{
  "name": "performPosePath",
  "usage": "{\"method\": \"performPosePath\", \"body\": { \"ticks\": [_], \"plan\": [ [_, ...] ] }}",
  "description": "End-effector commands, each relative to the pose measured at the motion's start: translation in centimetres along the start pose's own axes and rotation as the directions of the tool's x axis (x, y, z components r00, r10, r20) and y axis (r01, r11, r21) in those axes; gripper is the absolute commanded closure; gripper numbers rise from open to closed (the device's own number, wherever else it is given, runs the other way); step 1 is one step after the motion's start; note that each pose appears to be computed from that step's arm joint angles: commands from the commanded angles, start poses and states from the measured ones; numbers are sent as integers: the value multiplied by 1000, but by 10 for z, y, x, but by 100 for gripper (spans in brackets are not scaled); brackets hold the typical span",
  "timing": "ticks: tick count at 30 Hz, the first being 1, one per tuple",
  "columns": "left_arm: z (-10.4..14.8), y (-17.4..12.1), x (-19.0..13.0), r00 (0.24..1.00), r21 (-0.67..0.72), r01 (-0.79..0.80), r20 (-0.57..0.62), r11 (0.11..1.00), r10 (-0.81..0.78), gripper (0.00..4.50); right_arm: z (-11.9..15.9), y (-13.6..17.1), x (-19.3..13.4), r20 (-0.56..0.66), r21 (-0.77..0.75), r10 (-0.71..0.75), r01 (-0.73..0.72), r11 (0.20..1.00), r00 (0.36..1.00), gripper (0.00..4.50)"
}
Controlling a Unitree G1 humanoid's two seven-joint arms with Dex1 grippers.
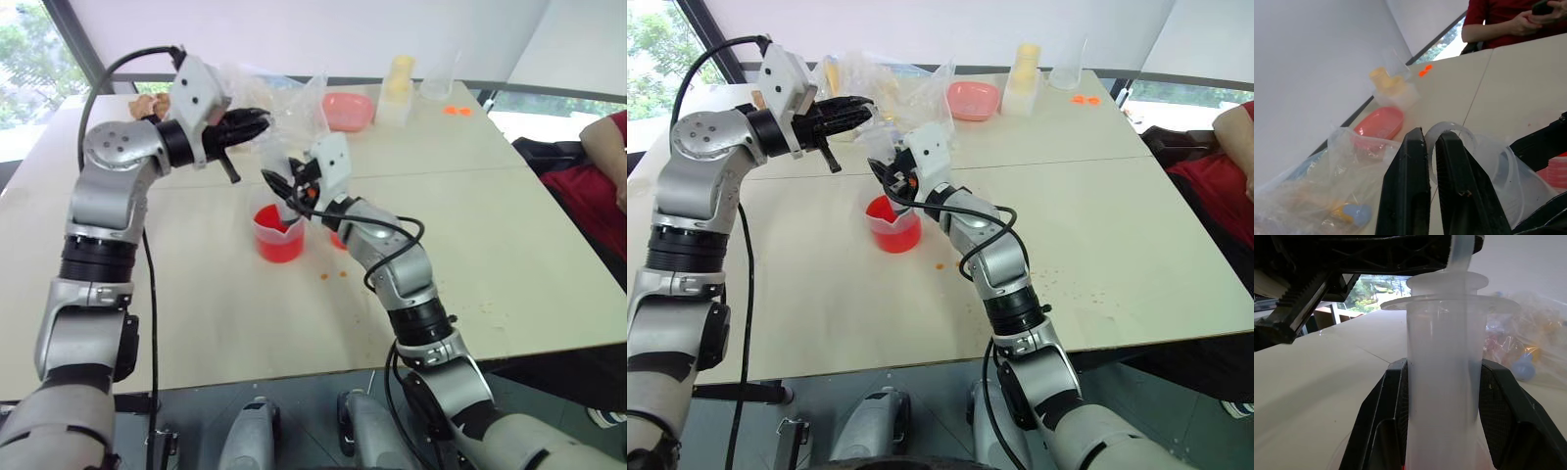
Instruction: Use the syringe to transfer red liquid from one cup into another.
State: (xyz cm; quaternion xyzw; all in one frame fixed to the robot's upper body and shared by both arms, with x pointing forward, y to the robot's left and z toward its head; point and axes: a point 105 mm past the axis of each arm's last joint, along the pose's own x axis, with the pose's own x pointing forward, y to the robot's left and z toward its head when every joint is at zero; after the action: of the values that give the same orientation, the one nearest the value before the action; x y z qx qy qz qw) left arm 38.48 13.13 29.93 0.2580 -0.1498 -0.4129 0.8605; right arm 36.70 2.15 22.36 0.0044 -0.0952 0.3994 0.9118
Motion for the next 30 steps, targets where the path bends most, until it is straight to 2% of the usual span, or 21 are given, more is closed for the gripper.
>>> {"method": "performPosePath", "body": {
  "ticks": [1,9,20,27,30],
  "plan": [
    [28,20,-4,994,46,-77,75,996,74,446,26,34,4,106,-33,122,-120,992,987,310],
    [54,32,-6,984,91,-113,145,989,99,446,9,48,9,77,16,157,-159,987,985,310],
    [65,40,-9,982,131,-125,156,984,104,446,3,59,17,77,54,186,-191,980,979,310],
    [58,37,-13,987,99,-98,141,990,84,446,4,58,19,89,43,182,-187,981,979,310],
    [53,26,-18,989,37,-28,145,999,22,335,14,49,20,114,22,162,-165,986,980,310]
  ]
}}
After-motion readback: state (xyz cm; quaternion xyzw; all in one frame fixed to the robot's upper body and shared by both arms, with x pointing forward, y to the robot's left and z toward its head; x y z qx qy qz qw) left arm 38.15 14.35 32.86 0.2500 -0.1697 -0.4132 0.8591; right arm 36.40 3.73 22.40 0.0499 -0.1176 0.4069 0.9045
